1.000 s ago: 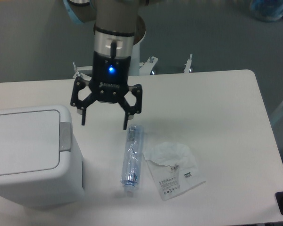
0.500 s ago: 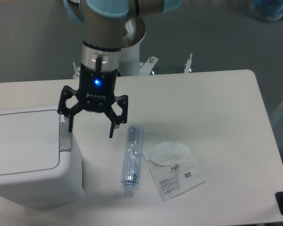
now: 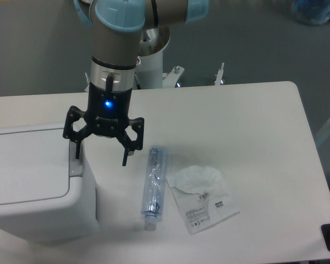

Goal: Open the trash can
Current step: 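Lower the gripper onto the lid edge and press it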

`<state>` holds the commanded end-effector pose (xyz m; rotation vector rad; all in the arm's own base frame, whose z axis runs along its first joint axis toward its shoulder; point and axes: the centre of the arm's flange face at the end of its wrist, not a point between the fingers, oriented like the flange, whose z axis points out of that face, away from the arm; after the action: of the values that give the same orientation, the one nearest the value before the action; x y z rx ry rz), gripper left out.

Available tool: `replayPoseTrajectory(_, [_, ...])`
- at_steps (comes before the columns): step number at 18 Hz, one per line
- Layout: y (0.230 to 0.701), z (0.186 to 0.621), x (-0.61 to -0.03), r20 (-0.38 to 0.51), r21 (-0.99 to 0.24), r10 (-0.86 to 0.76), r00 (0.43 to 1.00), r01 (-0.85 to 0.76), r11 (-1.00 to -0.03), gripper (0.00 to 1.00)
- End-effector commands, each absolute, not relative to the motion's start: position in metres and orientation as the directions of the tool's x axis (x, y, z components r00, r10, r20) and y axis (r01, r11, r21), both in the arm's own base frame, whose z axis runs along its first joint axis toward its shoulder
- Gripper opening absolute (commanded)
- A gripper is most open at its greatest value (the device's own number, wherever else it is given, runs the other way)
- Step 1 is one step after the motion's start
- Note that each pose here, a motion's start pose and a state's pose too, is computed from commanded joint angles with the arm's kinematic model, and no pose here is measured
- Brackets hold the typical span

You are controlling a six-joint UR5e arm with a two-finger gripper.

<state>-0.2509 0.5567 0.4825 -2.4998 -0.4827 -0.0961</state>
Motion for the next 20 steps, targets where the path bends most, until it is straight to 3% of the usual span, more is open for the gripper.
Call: replayPoseTrajectory(20, [0.5593, 0.4766, -0.2533, 0.175, -0.529, 0.321, 0.931, 0.364, -0.766, 1.00])
